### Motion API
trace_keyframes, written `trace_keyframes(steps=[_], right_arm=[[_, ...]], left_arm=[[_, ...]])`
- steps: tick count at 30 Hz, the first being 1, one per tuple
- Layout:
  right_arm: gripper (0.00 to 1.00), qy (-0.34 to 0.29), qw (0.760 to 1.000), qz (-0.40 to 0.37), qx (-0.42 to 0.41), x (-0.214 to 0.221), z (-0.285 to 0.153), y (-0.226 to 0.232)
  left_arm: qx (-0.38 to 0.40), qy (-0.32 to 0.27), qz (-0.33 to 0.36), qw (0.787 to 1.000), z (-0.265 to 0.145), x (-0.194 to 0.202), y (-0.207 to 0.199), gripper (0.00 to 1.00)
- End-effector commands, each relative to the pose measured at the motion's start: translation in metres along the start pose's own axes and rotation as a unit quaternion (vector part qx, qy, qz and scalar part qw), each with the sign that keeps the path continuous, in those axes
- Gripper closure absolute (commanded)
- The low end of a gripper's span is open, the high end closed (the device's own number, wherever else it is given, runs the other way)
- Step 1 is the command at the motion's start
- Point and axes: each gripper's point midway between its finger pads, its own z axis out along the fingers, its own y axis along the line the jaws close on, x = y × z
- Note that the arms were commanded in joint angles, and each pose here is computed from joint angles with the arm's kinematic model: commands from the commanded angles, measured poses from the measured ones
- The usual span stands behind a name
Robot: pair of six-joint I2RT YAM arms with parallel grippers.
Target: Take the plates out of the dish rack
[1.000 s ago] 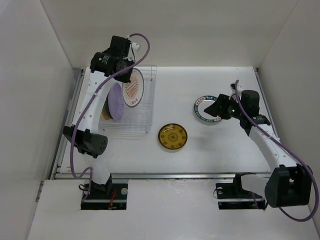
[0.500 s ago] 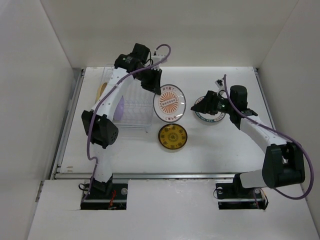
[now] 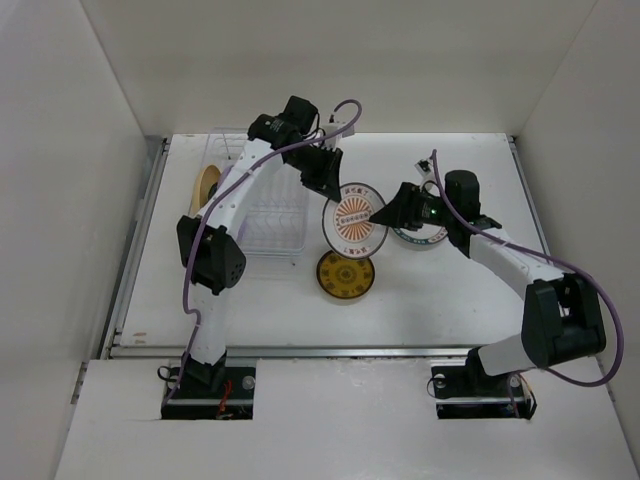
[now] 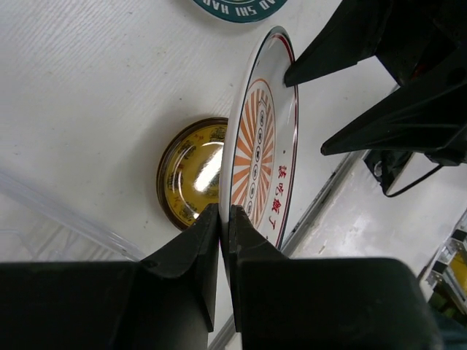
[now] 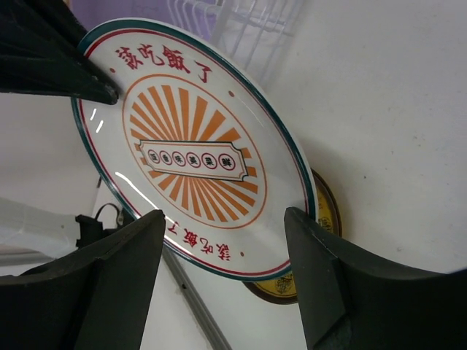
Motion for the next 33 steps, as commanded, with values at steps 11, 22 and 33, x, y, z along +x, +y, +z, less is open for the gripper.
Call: trace_keyframes(steps=[11, 22, 33], right_arm=[[0.28, -0.052, 0.99, -0.06, 0.115, -0.037, -0.021, -0.013], [0.97, 0.01, 0.999, -0.037, 0.018, -0.01, 0.006, -0.009], [1.0, -0.047, 0.998, -0.015, 0.024, -0.026, -0.013, 0.003]], left_arm=[[0.009, -0.029, 0.062, 0.998, -0.037, -0.002, -0.032, 1.0], [0.027, -0.037, 0.047, 0.998, -0.035, -0.007, -0.039, 1.0], [-0.143, -0.043, 0.017, 0.989, -0.043, -0.012, 0.022, 0.34]])
